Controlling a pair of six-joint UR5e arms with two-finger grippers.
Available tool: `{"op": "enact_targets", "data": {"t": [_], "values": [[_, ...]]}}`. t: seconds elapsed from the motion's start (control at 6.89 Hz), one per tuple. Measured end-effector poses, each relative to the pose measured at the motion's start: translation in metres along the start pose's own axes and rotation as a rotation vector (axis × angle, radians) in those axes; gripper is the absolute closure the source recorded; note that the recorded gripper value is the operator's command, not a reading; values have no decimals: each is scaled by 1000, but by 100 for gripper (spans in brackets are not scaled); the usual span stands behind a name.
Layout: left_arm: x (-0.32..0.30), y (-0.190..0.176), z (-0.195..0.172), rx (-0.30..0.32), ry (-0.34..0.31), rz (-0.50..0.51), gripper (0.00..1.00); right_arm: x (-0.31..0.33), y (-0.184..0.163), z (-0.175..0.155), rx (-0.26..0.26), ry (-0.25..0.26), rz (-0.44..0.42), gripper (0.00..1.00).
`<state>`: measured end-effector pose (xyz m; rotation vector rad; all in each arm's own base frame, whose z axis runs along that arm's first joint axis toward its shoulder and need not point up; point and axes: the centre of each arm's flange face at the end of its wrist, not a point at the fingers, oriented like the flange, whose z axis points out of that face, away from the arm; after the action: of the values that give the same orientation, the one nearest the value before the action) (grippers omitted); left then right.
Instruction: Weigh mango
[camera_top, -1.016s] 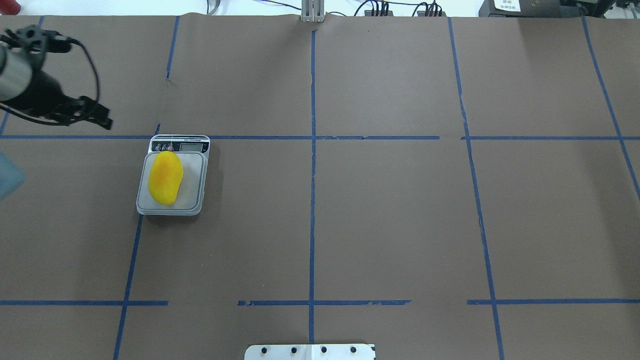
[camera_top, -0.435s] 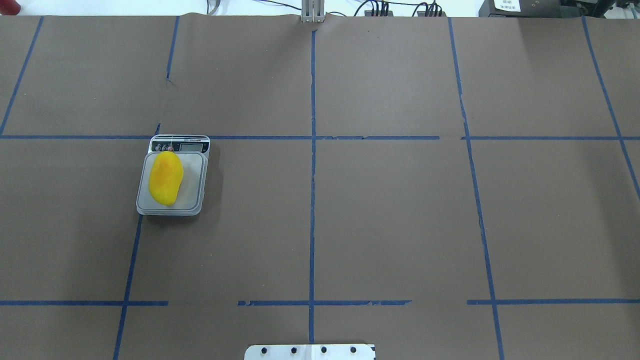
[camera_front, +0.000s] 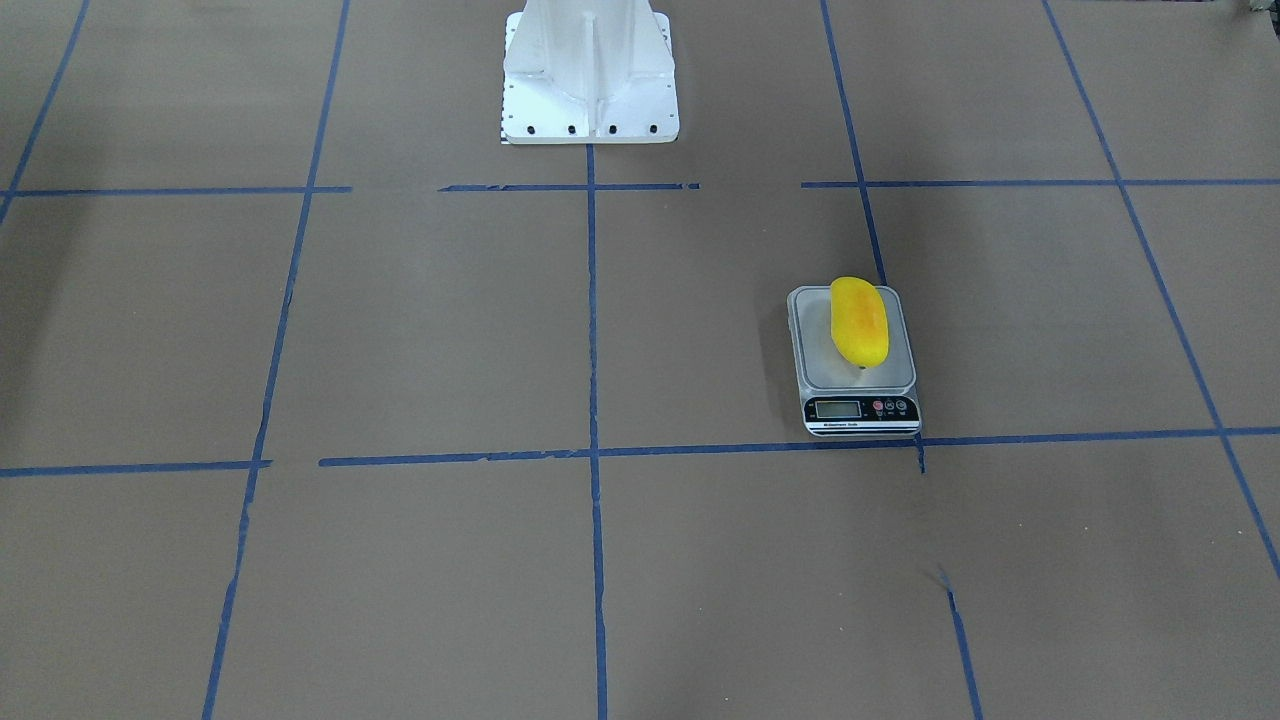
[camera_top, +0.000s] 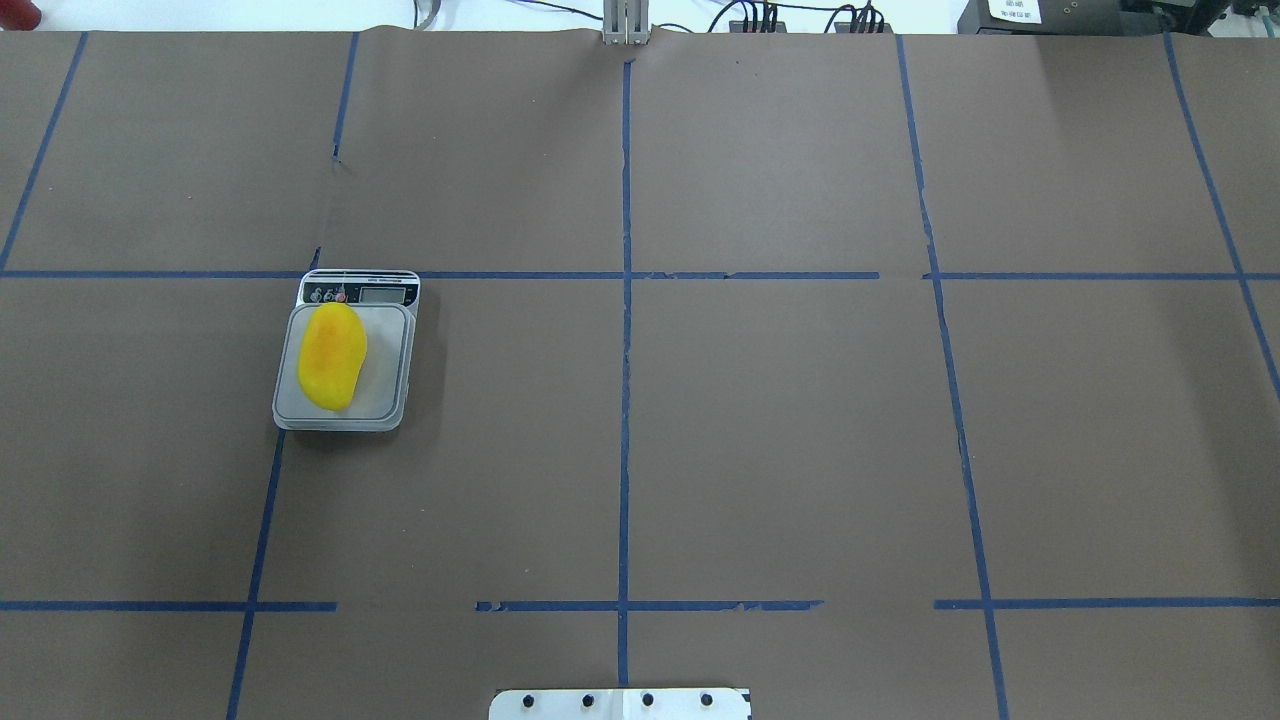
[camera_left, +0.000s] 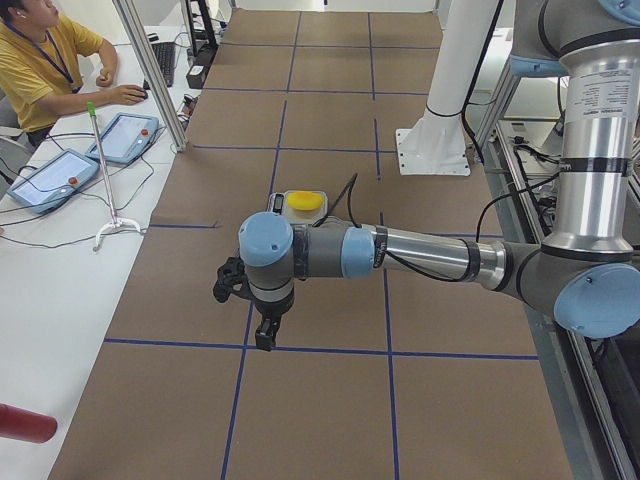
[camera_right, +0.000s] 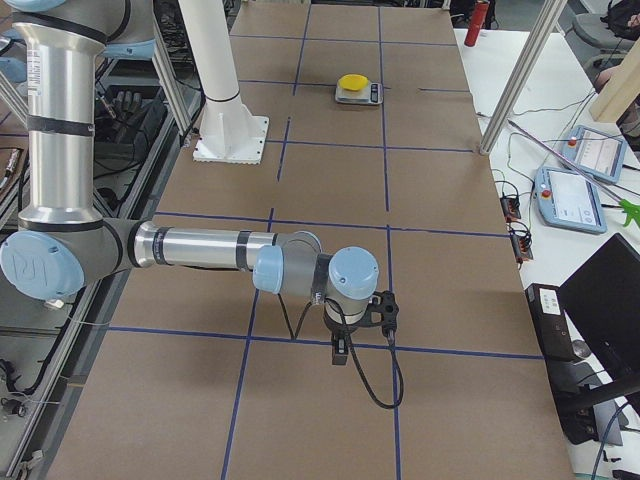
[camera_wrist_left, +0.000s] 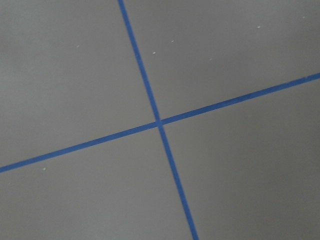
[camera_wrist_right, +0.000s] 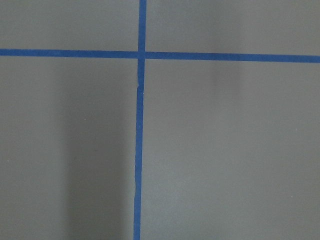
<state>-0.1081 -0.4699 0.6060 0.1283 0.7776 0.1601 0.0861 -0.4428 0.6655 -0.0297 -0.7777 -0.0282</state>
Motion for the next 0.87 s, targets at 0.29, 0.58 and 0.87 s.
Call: {"op": "enact_targets", "data": {"t": [0.29,0.58,0.87], "values": [[-1,5,2,-7,2,-94,0,0,0,0,0,0,0,0],[-9,24,20,-37,14,-171,0,0,0,0,0,0,0,0],[-14,26,27,-49,13,-190,0,0,0,0,0,0,0,0]]}}
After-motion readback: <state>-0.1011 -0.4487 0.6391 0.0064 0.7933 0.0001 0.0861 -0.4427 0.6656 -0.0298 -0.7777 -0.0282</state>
